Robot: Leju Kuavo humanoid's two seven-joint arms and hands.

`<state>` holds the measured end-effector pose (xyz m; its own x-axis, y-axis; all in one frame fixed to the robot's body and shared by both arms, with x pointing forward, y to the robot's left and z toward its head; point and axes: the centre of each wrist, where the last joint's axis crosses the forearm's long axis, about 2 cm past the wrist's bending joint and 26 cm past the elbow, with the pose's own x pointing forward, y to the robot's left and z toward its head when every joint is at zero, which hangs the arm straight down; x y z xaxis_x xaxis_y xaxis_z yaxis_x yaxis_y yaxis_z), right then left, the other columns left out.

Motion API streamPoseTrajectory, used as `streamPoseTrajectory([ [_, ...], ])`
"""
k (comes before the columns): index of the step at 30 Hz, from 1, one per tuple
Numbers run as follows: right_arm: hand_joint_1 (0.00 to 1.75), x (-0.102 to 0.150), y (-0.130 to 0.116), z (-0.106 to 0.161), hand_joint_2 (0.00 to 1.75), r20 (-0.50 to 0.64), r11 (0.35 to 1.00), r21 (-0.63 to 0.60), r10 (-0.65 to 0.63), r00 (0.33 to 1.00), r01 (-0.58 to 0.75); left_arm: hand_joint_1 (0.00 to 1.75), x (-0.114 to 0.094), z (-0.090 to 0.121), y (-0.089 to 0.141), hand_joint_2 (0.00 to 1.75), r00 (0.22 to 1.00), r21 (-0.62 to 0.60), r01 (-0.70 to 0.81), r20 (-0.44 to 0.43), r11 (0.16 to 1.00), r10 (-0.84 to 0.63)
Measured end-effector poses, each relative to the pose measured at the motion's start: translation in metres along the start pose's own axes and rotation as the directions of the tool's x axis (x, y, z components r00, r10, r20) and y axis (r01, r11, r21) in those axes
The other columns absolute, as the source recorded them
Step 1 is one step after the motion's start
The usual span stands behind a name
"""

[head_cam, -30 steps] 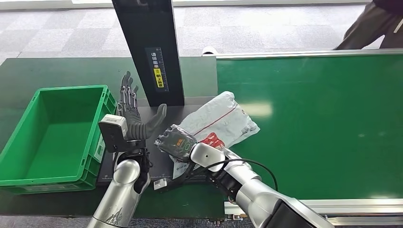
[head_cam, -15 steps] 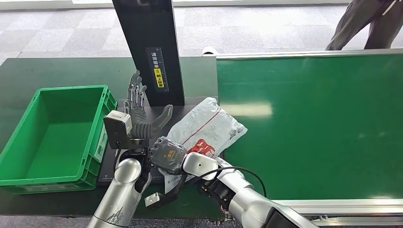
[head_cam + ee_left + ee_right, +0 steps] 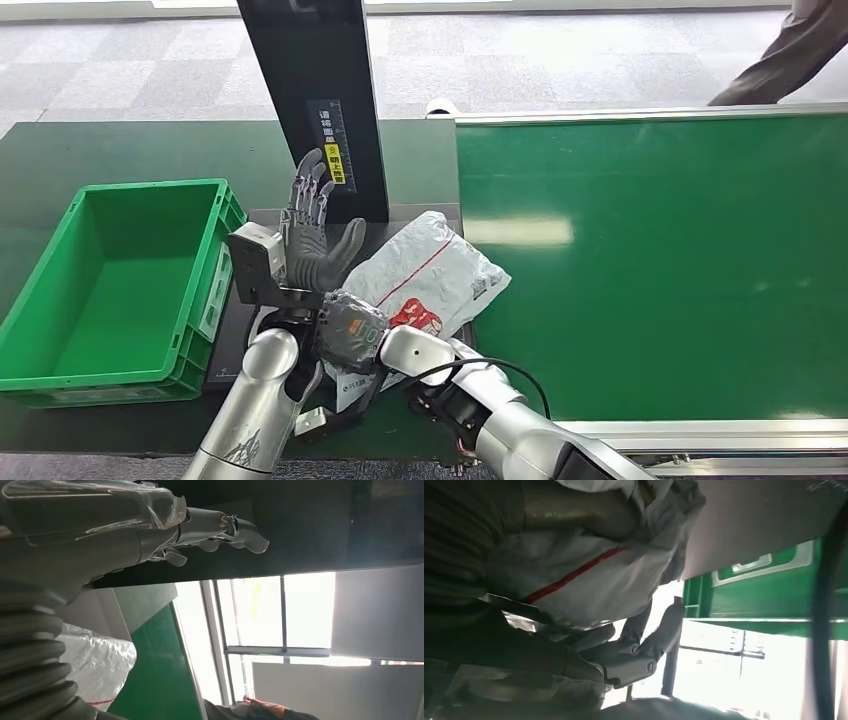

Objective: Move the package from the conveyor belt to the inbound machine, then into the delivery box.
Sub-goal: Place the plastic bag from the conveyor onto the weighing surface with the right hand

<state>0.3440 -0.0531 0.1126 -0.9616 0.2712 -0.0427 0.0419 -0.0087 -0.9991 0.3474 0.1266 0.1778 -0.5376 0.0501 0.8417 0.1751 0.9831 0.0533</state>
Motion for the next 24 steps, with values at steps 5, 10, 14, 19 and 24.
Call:
streamPoseTrajectory([
  [5, 0.0, -0.008, 0.006, 0.012, 1.75, -0.098, 0.981, -0.116, -0.168, 0.981, 0.157, 0.0, 0.003, -0.006, 0.003, 0.0, 0.999, 0.05, 0.046, -0.007, 0.998, -0.045],
  [10, 0.0, -0.015, 0.006, 0.019, 1.75, -0.175, 0.909, -0.297, -0.352, 0.919, 0.292, 0.0, 0.013, -0.006, 0.001, 0.0, 0.991, 0.1, 0.128, -0.046, 0.987, -0.124],
  [14, 0.0, -0.02, 0.004, 0.022, 1.75, -0.215, 0.839, -0.417, -0.465, 0.859, 0.35, 0.0, 0.022, -0.001, -0.007, 0.0, 0.991, 0.1, 0.131, -0.038, 0.986, -0.128],
  [19, 0.0, -0.027, -0.005, 0.022, 1.75, -0.194, 0.63, -0.647, -0.681, 0.706, 0.429, 0.0, 0.034, 0.012, -0.017, 0.0, 0.996, 0.106, 0.093, -0.012, 0.99, -0.092],
  [24, 0.0, -0.034, -0.014, 0.026, 1.75, -0.14, 0.478, -0.775, -0.767, 0.626, 0.413, 0.0, 0.046, 0.021, -0.025, 0.0, 0.999, 0.095, 0.051, 0.009, 0.994, -0.052],
])
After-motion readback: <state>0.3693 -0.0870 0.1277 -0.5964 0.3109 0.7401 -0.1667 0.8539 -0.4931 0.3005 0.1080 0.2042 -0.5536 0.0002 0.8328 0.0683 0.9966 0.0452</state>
